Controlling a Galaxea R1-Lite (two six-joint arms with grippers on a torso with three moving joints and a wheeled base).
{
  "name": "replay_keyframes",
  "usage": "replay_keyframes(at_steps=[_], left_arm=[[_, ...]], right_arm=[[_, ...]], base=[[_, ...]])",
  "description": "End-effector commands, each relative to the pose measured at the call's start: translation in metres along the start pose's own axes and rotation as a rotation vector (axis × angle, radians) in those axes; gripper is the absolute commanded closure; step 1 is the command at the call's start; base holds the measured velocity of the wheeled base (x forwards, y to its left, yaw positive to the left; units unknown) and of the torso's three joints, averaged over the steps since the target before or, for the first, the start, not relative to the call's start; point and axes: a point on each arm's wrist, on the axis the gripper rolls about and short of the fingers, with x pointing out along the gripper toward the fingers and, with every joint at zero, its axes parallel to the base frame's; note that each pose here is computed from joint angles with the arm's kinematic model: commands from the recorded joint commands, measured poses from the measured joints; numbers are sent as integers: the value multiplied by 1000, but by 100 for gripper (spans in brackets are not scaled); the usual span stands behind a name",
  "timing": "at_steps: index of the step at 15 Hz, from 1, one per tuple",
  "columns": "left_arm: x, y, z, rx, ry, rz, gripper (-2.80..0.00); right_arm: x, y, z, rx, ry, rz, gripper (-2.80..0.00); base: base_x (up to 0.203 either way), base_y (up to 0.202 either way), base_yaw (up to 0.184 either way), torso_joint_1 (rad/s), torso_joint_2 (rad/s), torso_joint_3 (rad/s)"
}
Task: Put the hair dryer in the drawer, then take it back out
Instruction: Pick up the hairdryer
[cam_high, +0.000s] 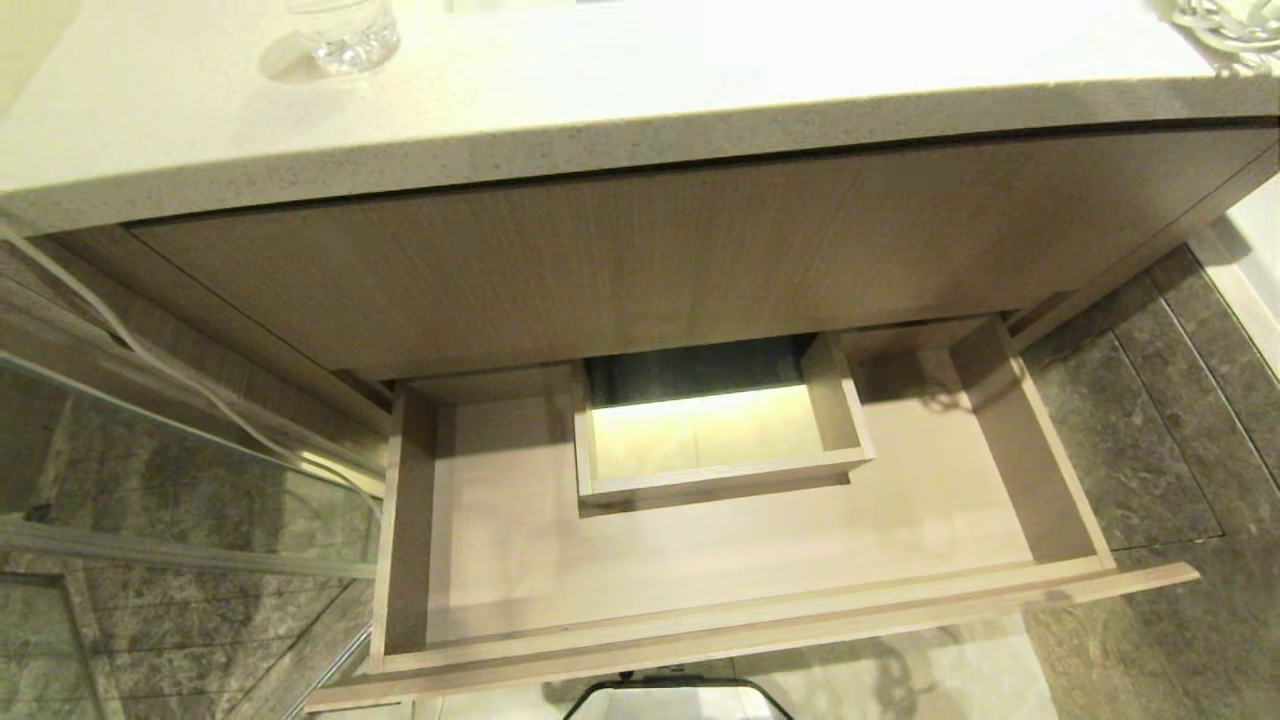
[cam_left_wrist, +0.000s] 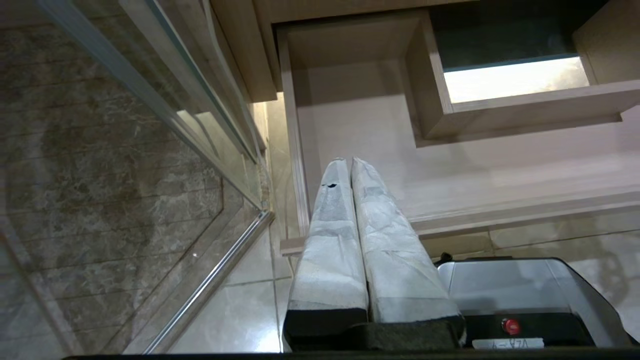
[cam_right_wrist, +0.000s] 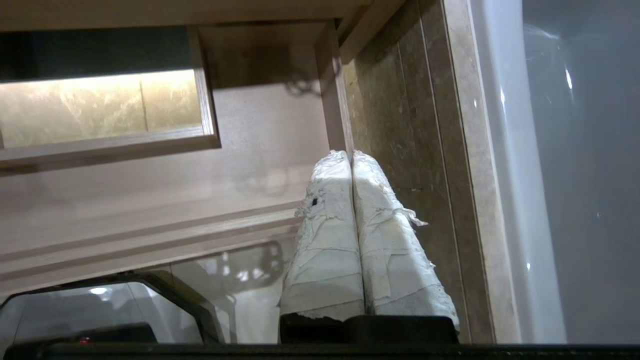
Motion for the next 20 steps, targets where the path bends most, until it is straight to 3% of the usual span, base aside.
replay_keyframes(at_steps=[1,8,12,20], left_arm=[[0,0,0,0,1,1,0],[0,0,0,0,0,1,0],[0,0,0,0,3,1,0],[0,0,0,0,0,1,0]], right_arm=[[5,0,2,-2,0,-1,0],[22,1,8,-10,34,-12,0],[36,0,11,-19,86,-130,0],[41,-1,16,-35,62,-142,0]], base=[[0,0,0,321,-555,-256],[0,0,0,301,-567,-253],[0,0,0,28,-30,-18],[0,0,0,90,7,96]])
